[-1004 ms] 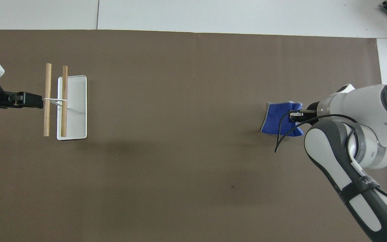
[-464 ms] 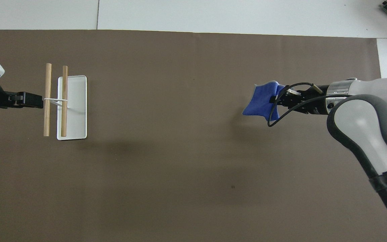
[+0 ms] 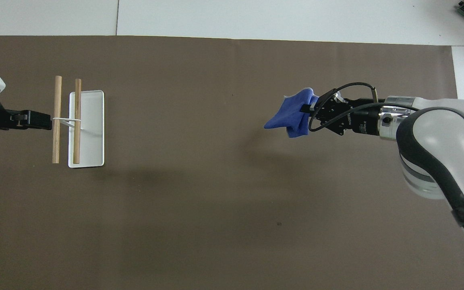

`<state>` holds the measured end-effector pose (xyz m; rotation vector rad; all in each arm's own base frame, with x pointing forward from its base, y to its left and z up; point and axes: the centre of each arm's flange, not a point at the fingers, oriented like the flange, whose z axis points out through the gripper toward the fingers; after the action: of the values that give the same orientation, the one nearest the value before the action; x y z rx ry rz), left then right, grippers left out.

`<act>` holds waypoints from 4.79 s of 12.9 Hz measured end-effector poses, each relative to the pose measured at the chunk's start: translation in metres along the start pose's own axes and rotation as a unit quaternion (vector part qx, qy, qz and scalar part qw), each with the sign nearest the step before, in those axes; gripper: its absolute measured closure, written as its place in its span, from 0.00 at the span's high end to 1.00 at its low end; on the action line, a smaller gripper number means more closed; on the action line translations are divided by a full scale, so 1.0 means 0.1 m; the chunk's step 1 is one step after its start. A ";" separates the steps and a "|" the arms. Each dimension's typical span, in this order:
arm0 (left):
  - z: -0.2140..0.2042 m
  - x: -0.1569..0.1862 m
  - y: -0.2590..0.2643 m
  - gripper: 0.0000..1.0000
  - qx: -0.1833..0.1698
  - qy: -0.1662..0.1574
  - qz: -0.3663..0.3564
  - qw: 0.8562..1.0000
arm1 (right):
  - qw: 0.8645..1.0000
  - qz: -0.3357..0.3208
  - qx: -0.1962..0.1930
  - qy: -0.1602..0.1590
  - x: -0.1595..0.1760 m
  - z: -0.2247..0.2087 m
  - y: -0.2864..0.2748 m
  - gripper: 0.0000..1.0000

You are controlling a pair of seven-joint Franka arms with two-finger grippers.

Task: Right arm passes towel to left arm to hang
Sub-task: 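Lift the blue towel with the right gripper toward the table center, then hold the towel with the right gripper while the left gripper approaches, then close the left gripper on the towel while the right gripper releases, then carry the towel with the left gripper over the wooden dowels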

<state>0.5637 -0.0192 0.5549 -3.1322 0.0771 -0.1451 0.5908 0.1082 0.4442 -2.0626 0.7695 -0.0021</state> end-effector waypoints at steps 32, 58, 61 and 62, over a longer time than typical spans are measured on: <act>0.22 -0.16 2.48 1.00 -0.222 0.068 -0.671 0.704 | 0.962 0.236 0.138 0.002 -0.93 0.84 -0.39 0.07; 0.33 0.28 2.43 0.02 -0.297 0.109 -0.597 0.738 | 0.968 0.207 0.140 0.035 -1.09 0.96 -0.41 0.62; 0.37 0.44 2.21 0.02 -0.291 0.124 -0.587 0.745 | 0.991 0.082 0.065 0.087 -0.86 0.90 -0.38 0.96; 0.39 0.46 2.15 0.02 -0.288 0.126 -0.587 0.746 | 0.993 0.030 0.031 0.106 -0.74 0.84 -0.37 1.00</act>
<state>0.6029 -0.2364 0.5186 -3.0108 -2.2089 -0.6163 0.5748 0.2250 0.4434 -2.0005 0.9496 -0.2111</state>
